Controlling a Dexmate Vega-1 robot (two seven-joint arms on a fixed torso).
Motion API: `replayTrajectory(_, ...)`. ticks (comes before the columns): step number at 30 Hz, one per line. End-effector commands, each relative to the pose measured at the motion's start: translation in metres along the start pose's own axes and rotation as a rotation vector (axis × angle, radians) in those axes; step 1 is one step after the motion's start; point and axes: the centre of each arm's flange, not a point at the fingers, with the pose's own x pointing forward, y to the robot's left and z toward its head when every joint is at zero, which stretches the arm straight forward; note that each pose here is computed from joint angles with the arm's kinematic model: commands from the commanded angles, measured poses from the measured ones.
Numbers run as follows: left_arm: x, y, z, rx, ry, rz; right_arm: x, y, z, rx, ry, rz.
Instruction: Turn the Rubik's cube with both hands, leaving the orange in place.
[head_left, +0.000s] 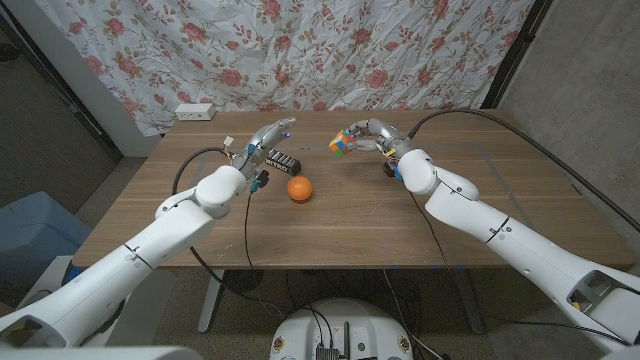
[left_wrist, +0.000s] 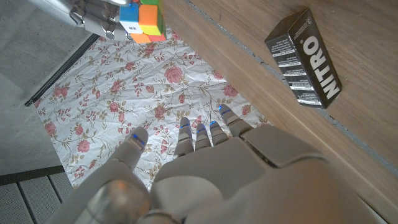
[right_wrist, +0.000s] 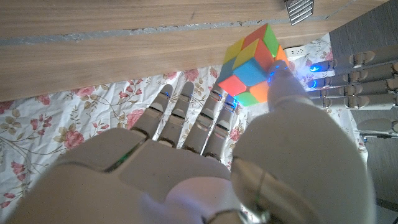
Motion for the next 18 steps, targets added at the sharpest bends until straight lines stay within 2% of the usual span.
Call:
replayTrajectory(1,0.000,-0.013,0.022,0.166,-0.050,0.039,-0.010,-0.002,-0.011,0.090,0.012,-0.040)
replayTrajectory(9,0.001,-0.026,0.034,0.287,-0.070,0.043,-0.011,-0.001,-0.016,0.136,0.020,-0.063)
replayTrajectory(18,0.005,-0.036,0.043,0.381,-0.085,0.053,-0.007,0.003,-0.018,0.171,0.024,-0.085)
